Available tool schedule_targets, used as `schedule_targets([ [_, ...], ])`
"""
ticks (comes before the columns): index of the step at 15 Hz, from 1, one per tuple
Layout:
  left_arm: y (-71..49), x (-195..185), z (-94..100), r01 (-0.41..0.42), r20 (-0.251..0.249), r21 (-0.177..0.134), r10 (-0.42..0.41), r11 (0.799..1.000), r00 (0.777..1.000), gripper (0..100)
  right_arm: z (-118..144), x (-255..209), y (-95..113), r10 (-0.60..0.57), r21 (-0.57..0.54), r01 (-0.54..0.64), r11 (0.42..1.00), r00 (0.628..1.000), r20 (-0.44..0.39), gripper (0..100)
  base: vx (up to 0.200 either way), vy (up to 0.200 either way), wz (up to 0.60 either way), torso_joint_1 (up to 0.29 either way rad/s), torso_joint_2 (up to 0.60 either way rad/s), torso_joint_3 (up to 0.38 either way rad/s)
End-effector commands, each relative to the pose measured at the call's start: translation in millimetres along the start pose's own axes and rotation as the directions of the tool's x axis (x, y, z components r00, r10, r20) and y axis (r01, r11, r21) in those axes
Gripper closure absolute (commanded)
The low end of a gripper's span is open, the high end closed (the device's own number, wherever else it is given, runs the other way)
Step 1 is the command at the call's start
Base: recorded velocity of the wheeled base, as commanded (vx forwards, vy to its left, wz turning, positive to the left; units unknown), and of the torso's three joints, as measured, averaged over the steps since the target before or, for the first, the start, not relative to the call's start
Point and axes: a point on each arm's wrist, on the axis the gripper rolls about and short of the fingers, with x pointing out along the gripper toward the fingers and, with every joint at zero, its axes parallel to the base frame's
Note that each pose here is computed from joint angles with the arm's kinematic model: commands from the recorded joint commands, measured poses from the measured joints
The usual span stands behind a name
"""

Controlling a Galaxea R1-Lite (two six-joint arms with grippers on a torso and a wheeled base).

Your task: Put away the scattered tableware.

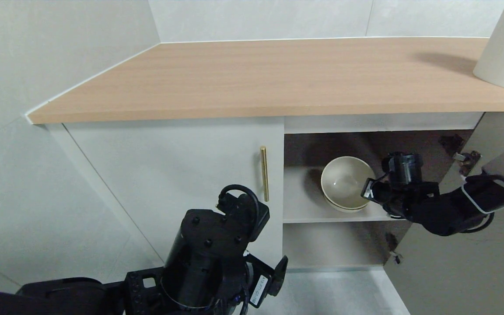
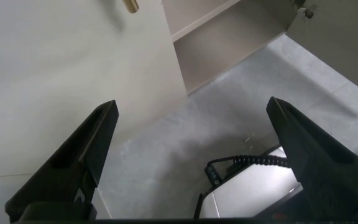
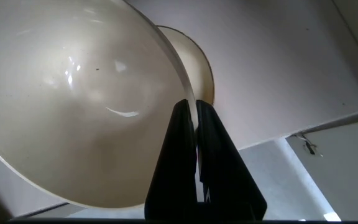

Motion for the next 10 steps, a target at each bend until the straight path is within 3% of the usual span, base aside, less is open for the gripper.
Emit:
schedule_targets([
  [1, -0.1, 0.2, -0.3, 0.000, -0.001, 0.000, 0.000, 1.000, 1.000, 0, -2.6, 5.6, -2.5, -0.010, 0.000, 0.010, 1.000, 1.000, -0.006, 100, 0.000, 0.000, 0.00, 0.000, 0.00, 0.000],
  [6, 0.1, -0.1, 0.0, 0.000, 0.000, -0.001, 0.000, 1.000, 1.000, 0, -3.8, 7.4, -3.2, -0.014, 0.000, 0.014, 1.000, 1.000, -0.010, 100, 0.000, 0.000, 0.00, 0.000, 0.00, 0.000],
  [7, 0.1, -0.1, 0.0, 0.000, 0.000, -0.001, 0.000, 1.000, 1.000, 0, -4.1, 7.2, -2.7, -0.012, 0.000, 0.012, 1.000, 1.000, -0.010, 0, 0.000, 0.000, 0.00, 0.000, 0.00, 0.000],
  [10, 0.1, -0.1, 0.0, 0.000, 0.000, -0.001, 0.000, 1.000, 1.000, 0, -4.1, 5.7, -2.5, -0.010, -0.001, 0.010, 1.000, 1.000, -0.011, 0, 0.000, 0.000, 0.00, 0.000, 0.00, 0.000],
])
